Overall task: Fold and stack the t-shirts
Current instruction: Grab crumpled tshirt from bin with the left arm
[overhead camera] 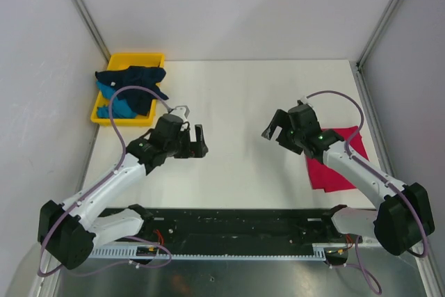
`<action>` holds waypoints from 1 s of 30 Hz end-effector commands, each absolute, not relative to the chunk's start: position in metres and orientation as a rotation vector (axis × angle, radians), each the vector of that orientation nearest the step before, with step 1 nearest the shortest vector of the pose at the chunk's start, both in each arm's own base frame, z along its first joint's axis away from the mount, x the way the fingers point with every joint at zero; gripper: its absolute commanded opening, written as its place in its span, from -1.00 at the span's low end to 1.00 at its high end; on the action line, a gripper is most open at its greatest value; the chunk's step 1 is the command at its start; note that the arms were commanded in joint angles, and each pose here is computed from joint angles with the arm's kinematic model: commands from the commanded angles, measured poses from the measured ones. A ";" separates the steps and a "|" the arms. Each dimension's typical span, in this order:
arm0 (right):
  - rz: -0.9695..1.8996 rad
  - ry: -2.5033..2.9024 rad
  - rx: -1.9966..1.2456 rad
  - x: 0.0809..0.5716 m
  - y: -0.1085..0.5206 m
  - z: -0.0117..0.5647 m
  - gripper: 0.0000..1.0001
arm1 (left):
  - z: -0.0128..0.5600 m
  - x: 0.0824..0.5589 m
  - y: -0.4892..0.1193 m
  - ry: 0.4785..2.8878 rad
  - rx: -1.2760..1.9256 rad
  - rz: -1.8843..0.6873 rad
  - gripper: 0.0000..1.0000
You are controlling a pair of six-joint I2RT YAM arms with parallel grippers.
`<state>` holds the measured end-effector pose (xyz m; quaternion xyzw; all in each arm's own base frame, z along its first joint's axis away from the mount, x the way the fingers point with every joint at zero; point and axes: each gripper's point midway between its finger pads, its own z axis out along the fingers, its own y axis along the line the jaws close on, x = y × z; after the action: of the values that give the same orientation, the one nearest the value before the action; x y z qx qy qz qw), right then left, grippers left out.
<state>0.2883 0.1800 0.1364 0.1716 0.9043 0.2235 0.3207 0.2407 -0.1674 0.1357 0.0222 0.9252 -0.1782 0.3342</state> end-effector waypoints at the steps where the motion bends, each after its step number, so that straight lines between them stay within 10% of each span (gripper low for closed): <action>1: 0.629 2.292 0.418 0.298 0.181 0.167 0.99 | 0.175 0.263 -0.168 2.300 -0.015 -0.470 0.99; 14: 0.631 2.279 0.401 0.294 0.171 0.176 0.99 | 0.227 0.397 -0.087 2.155 -0.458 -0.251 0.99; 30: 0.640 2.351 0.307 0.286 0.182 0.162 0.99 | 0.158 0.559 0.066 2.085 -0.884 -0.086 0.99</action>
<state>0.2800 0.1715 0.1472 0.1431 0.9062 0.2275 0.3264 0.5251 0.0562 0.1492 -0.3411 0.8528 -0.0280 0.3944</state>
